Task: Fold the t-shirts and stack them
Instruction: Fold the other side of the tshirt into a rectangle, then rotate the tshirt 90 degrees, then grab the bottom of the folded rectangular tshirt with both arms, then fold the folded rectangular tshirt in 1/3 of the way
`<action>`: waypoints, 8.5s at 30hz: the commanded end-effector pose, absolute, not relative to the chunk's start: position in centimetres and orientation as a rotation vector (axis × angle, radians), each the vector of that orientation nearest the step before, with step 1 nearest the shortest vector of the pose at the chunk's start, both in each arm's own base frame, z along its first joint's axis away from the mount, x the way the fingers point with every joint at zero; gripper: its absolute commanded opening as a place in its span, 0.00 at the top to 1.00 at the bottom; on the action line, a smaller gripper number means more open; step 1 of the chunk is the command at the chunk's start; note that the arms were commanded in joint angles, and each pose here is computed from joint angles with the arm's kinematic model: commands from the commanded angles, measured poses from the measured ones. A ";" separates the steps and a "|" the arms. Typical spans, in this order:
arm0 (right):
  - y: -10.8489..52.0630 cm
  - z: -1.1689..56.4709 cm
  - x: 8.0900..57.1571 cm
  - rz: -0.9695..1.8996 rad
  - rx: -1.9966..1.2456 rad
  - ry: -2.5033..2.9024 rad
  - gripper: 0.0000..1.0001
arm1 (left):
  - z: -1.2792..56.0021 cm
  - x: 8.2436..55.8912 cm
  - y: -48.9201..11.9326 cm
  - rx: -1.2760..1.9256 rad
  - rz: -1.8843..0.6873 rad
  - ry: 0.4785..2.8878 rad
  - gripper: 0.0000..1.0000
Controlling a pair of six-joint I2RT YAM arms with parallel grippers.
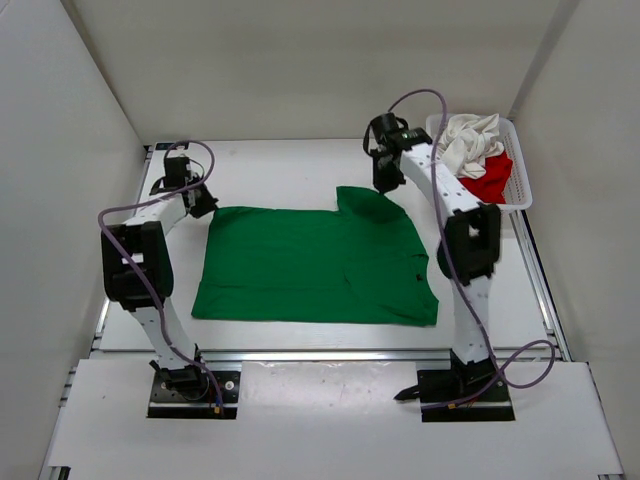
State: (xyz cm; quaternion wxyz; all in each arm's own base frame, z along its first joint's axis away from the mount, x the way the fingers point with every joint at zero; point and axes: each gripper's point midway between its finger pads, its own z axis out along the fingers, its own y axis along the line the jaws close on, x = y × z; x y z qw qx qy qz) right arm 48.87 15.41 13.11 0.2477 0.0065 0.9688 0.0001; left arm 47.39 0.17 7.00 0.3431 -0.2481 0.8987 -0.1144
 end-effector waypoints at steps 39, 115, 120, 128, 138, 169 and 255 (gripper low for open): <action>7.8 5.7 20.4 0.111 0.106 2.720 0.96 | 8.4 34.2 3.9 -0.860 -0.326 2.227 0.71; 37.7 21.9 39.1 0.369 -0.509 2.449 0.99 | 12.1 26.1 -14.9 -0.265 -0.875 2.186 0.71; 37.7 26.3 36.3 0.235 -0.468 2.336 0.97 | 13.1 26.2 -12.5 -0.306 -0.887 2.137 0.70; 31.5 26.9 29.7 0.020 -0.438 2.287 0.88 | 13.7 25.6 -14.0 -0.254 -0.927 2.110 0.69; 32.3 15.5 27.3 0.959 -0.130 2.220 0.56 | 14.8 26.3 -15.0 -0.228 -0.946 2.100 0.67; 30.4 2.7 29.5 1.113 0.203 2.529 1.00 | 12.6 26.4 -15.6 -0.221 -0.891 2.166 0.66; 16.6 9.0 41.6 0.815 0.116 2.527 1.00 | 9.5 43.4 -23.2 -0.170 -0.752 2.425 1.00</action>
